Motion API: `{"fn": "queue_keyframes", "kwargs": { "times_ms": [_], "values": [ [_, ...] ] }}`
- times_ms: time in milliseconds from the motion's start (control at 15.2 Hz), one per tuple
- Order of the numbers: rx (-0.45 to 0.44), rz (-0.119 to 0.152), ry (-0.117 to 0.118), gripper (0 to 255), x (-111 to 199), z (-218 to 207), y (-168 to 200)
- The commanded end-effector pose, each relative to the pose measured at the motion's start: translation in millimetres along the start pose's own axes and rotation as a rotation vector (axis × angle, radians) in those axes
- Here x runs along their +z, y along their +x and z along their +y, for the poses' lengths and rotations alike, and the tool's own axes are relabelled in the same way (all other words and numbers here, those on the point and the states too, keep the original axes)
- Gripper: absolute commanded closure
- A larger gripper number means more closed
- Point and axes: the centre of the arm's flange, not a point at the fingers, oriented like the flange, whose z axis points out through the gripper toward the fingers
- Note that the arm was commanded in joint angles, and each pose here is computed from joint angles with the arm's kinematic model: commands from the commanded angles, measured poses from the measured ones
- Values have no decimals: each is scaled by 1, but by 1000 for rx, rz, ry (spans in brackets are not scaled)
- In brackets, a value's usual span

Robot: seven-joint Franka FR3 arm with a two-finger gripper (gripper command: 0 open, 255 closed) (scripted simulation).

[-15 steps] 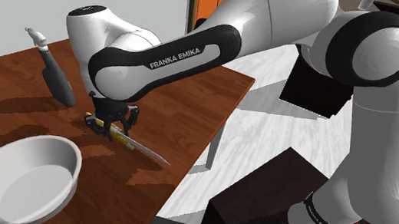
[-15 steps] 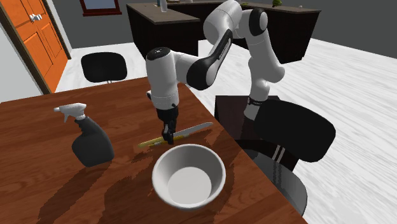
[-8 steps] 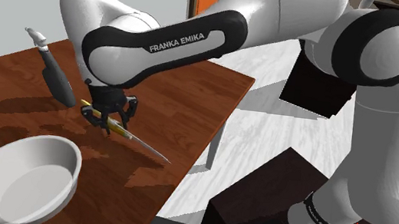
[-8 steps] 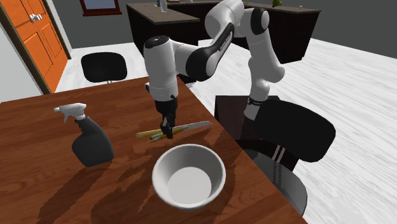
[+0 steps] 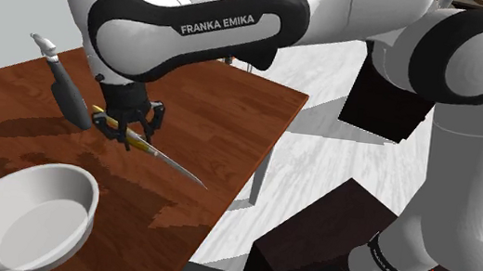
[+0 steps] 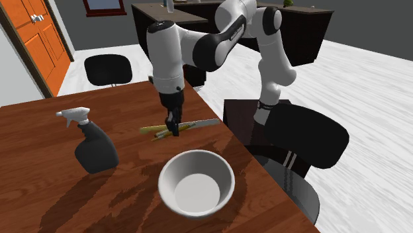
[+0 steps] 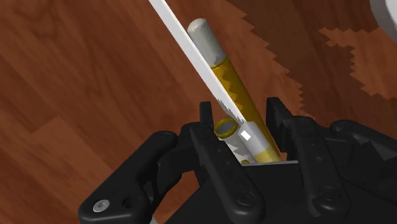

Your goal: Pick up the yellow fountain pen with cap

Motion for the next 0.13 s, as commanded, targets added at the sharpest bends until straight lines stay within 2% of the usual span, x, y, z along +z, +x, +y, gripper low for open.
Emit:
{"fn": "queue_keyframes", "kwargs": {
  "times_ms": [0, 66],
  "values": [
    [0, 0, 0, 255, -7, 1, 0],
    [0, 0, 0, 255, -7, 1, 0]
  ]
}}
